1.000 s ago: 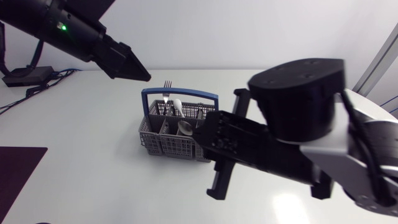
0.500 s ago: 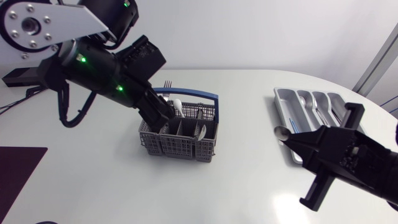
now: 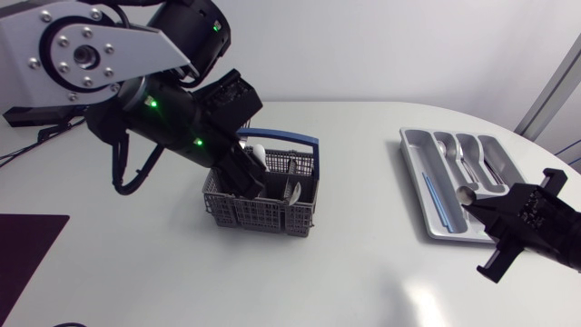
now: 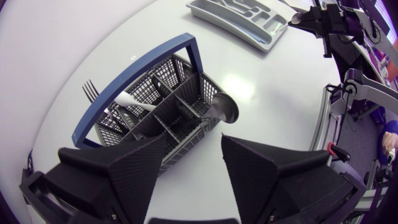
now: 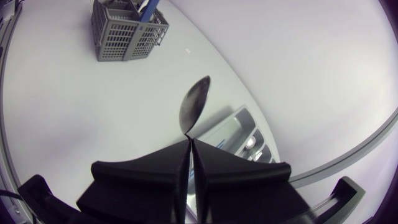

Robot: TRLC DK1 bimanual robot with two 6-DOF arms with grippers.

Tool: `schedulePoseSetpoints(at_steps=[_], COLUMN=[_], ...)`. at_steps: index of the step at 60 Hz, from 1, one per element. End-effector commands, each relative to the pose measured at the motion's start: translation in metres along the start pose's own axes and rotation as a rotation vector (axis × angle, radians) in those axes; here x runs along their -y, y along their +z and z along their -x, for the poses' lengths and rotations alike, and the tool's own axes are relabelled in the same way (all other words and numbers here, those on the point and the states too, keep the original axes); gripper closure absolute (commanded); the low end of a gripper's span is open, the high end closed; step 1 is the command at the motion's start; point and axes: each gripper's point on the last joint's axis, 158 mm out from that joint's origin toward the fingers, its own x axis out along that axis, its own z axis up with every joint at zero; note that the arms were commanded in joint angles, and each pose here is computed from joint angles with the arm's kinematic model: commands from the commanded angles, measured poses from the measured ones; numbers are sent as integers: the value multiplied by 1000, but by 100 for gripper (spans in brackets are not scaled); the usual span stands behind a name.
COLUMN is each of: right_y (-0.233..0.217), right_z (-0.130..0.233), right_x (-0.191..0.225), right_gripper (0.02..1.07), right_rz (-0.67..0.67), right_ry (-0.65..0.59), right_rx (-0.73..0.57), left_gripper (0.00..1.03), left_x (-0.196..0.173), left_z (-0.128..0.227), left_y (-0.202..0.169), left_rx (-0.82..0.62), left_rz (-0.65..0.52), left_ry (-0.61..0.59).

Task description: Sort the cutlery from the basket into the organizer compartments.

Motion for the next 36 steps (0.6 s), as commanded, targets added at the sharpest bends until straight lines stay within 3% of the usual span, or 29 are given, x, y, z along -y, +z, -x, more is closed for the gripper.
schedulePoseSetpoints(at_steps=[1,36], right_y=[-23,-128], right_z=[-7,-21], right_x=[2,34], right_gripper=[102,102], right_rz=[33,15], right_ry=[1,48], right_rx=[-33,-188], left_gripper=[42,42], left_x=[-1,3], left_z=[-2,-11], left_y=[8,4], left_rx=[10,-17], left_rz=[23,19], left_ry=[6,-3])
